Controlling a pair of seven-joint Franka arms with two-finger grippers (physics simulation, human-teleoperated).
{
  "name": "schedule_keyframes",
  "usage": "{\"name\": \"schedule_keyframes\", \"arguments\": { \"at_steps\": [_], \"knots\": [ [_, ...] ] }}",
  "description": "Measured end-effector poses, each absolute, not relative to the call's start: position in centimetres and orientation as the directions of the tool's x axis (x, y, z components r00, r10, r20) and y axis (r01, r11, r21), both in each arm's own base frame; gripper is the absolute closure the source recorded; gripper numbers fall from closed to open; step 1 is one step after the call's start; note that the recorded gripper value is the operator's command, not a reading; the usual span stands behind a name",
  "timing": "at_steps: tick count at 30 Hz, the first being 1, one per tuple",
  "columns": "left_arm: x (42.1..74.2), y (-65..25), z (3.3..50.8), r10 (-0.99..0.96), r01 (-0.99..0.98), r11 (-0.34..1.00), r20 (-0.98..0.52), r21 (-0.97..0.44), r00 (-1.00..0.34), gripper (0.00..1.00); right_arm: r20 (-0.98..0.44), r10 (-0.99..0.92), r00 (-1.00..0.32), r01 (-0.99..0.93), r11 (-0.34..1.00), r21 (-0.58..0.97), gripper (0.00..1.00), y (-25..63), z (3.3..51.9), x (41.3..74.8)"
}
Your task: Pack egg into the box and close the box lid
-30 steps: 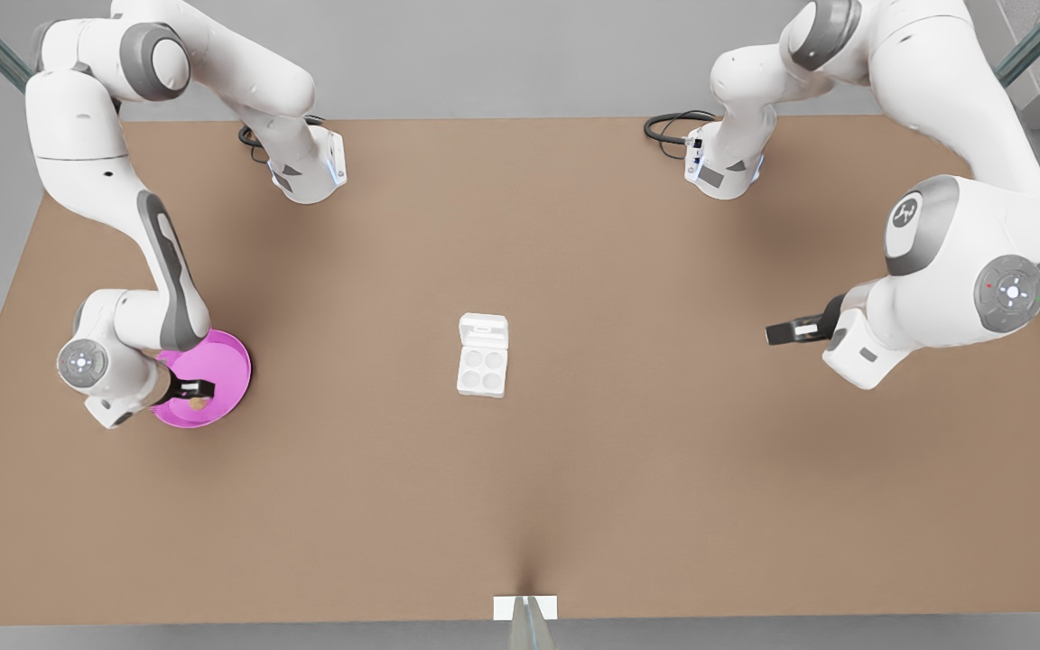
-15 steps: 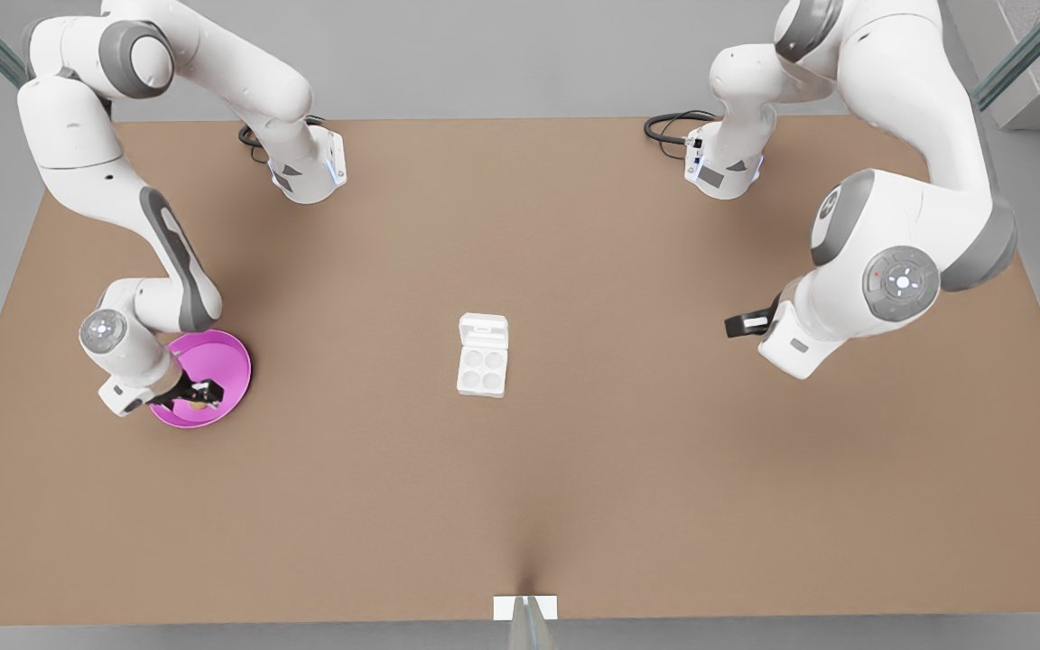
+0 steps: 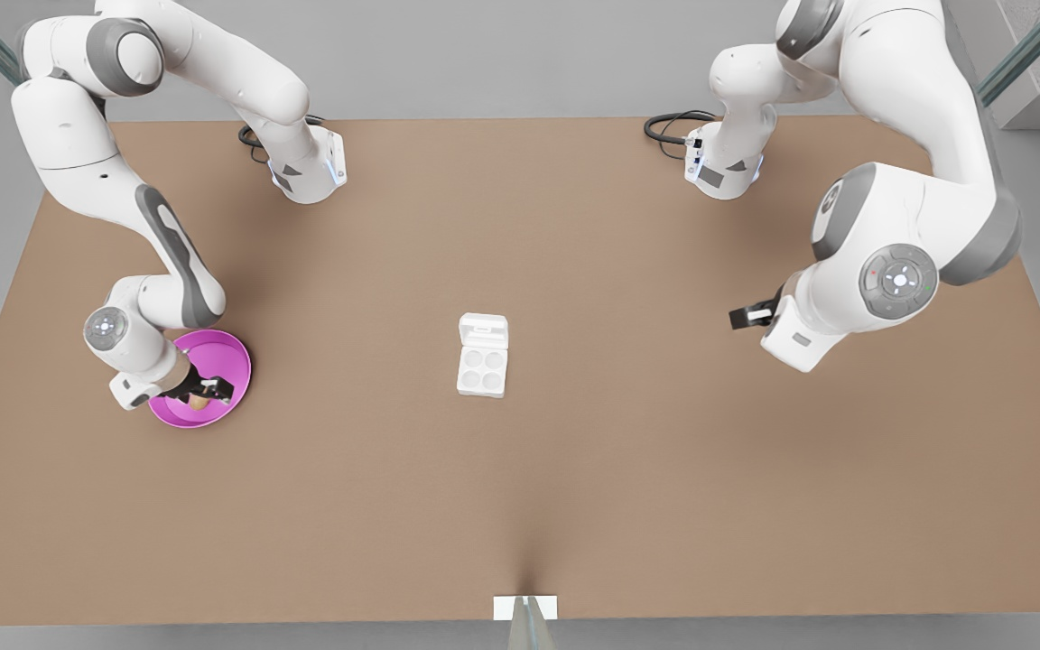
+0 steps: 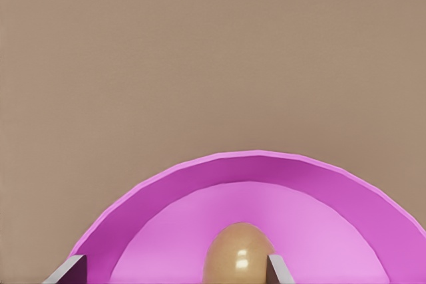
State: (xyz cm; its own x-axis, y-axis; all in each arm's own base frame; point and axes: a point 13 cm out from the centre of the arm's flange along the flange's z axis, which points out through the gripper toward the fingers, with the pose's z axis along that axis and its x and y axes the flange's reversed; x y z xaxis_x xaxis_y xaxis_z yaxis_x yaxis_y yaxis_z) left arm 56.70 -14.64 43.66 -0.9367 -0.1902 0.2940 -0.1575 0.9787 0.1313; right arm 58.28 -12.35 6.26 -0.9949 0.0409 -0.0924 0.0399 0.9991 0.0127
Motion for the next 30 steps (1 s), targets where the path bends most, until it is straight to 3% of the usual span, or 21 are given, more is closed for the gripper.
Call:
{"name": "schedule_keyframes", "arguments": {
  "at_steps": [18, 19, 21, 25, 30],
  "knots": [
    [56.7, -15.5, 43.7, -0.19, -0.16, 0.979, 0.291, 0.122, -0.938, 0.0, -0.049, 0.075, -0.996, 0.075, 0.997, 0.014, 0.0, -15.0, 3.6, 56.1],
    [56.7, -15.5, 43.7, -0.19, -0.161, 0.979, 0.291, 0.122, -0.938, 0.0, -0.048, 0.074, -0.996, 0.073, 0.997, 0.015, 0.19, -15.1, 3.5, 56.0],
    [56.7, -15.5, 43.7, -0.191, -0.162, 0.979, 0.291, 0.123, -0.938, 0.0, -0.048, 0.074, -0.996, 0.074, 0.997, 0.014, 0.26, -15.3, 3.4, 55.9],
    [56.6, -15.5, 43.7, -0.193, -0.163, 0.979, 0.291, 0.125, -0.937, 0.0, -0.048, 0.067, -0.997, 0.067, 0.998, 0.012, 0.29, -15.2, 3.5, 55.8],
    [56.6, -15.5, 43.6, -0.195, -0.164, 0.978, 0.292, 0.127, -0.936, 0.0, -0.048, 0.057, -0.997, 0.056, 0.998, 0.011, 0.44, -15.0, 3.7, 55.7]
  ]
}}
